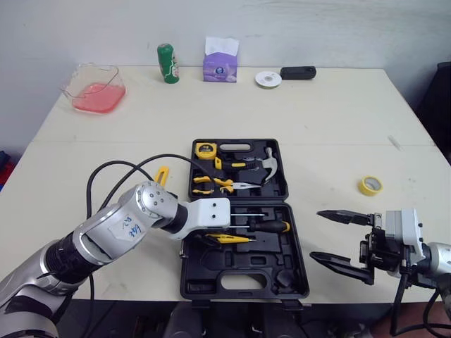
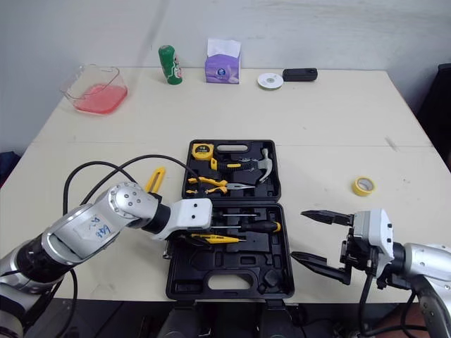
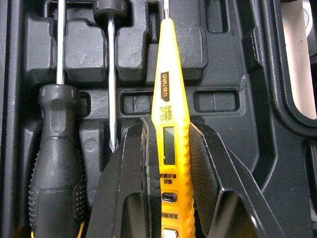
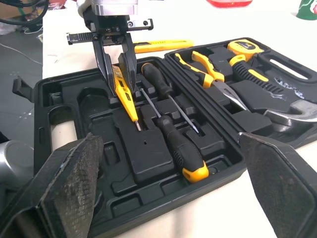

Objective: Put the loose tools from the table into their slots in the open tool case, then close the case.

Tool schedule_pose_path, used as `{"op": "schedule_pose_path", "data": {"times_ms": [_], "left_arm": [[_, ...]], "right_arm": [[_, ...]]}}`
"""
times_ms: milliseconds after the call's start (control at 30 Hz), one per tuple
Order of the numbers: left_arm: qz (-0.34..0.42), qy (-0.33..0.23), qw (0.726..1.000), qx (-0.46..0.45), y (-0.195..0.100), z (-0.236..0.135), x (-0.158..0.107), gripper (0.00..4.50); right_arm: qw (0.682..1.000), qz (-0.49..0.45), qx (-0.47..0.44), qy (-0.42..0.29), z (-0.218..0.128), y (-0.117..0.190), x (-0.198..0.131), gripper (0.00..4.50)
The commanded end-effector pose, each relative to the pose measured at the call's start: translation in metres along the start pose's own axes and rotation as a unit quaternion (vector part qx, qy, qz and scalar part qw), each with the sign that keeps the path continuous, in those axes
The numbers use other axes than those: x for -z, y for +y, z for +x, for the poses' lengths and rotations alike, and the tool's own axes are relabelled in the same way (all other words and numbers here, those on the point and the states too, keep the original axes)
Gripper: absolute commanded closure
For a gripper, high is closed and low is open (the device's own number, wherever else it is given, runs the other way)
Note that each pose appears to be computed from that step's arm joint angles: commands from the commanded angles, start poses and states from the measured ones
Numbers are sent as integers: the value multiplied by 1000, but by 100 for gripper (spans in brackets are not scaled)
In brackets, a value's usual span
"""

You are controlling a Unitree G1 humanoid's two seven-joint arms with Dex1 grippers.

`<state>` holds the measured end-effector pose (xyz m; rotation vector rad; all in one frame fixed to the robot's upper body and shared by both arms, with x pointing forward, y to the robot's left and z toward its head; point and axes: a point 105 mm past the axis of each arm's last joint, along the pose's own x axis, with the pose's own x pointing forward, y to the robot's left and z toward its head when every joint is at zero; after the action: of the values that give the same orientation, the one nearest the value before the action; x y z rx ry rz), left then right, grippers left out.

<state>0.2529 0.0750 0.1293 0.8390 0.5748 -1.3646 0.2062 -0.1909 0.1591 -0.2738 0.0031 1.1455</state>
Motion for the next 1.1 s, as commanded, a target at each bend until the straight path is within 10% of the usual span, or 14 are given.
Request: {"op": "schedule_pose_path", "data": {"times_ms": [33,1100], "left_arm": [[0,26,999,-38,15,-8,5,400],[15,19,1000,5,7,3,0,400]], "right_arm": [[1000,-14,-11,-12,5,3,-11,0],[1000,-13,-11,-10,9,1,-13,0]]}}
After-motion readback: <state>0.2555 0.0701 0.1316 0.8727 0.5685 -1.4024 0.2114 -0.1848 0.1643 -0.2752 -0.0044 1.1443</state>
